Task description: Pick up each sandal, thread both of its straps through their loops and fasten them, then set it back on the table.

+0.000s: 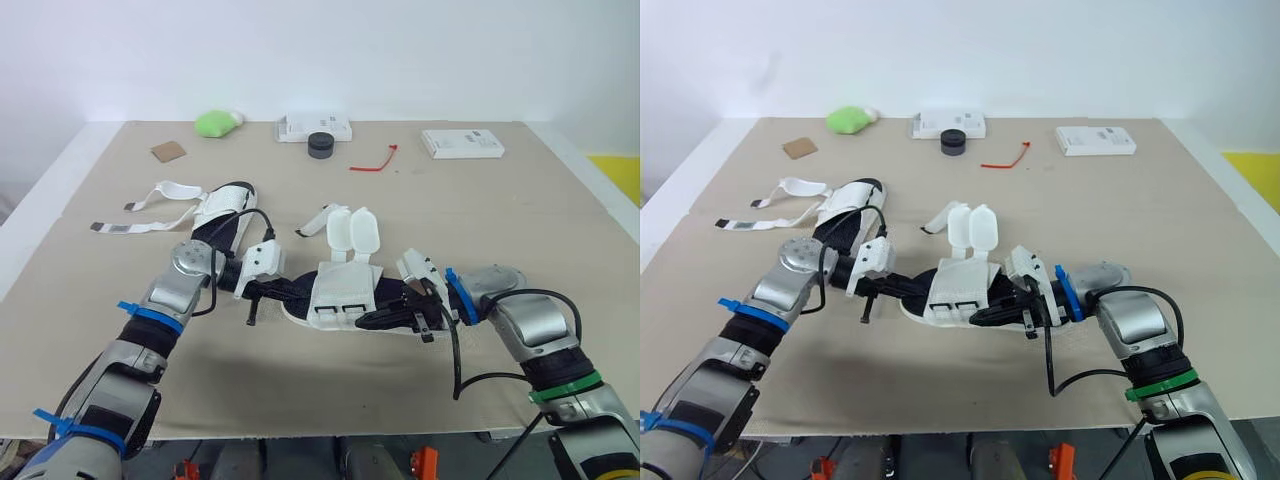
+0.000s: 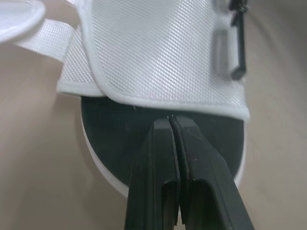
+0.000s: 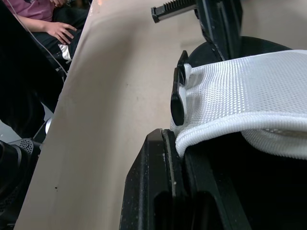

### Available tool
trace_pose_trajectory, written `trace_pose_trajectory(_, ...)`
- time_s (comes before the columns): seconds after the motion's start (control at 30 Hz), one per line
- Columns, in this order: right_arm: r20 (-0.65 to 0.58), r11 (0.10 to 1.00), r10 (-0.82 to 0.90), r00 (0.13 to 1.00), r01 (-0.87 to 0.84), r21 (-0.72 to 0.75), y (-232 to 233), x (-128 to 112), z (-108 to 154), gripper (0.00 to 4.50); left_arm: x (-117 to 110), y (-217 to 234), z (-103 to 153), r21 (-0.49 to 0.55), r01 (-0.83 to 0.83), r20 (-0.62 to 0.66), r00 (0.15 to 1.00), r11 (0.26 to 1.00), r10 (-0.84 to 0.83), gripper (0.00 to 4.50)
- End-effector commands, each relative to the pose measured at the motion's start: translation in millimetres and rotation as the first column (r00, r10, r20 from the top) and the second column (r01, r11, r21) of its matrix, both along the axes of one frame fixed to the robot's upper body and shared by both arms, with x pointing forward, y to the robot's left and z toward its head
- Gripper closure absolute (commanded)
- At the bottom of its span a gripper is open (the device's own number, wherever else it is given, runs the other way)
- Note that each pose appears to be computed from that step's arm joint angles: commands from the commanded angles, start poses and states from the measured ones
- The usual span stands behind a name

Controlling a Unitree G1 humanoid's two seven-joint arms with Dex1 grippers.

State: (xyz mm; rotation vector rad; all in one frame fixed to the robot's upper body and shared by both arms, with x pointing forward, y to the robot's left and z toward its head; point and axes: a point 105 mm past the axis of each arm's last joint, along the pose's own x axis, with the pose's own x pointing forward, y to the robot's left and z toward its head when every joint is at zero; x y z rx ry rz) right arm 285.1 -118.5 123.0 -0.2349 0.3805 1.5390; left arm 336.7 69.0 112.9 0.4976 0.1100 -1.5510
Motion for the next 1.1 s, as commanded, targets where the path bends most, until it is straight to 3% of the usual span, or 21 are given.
trace_pose_trajectory(0.03, 0.043, 0.998, 0.042, 0.998, -0.044, 0.050, 7.9, -3.9, 15.1, 4.50, -4.9, -10.6, -17.3, 0.007, 0.023, -0.091, 0.996, 1.000, -0.022, 4.41)
trace_pose_trajectory(0.4, 0.061, 0.997, 0.053, 0.997, -0.057, 0.058, 13.3, -1.2, 17.6, 4.50, -11.9, -9.2, -26.0, 0.096, 0.155, -0.115, 0.983, 0.983, -0.144, 4.41)
trace_pose_trajectory(0.73, 0.088, 0.999, 0.044, 0.995, -0.045, 0.013, 2.0, 21.5, 11.8, 4.50, -29.4, 18.4, -35.0, 0.141, 0.176, -0.152, 0.976, 0.974, -0.154, 4.41)
trace_pose_trajectory(1.1, 0.058, 0.998, 0.065, 0.996, -0.066, 0.015, 2.0, 21.0, 4.4, 4.50, -30.7, 9.4, -40.6, 0.050, 0.064, -0.120, 0.991, 0.997, -0.058, 4.41)
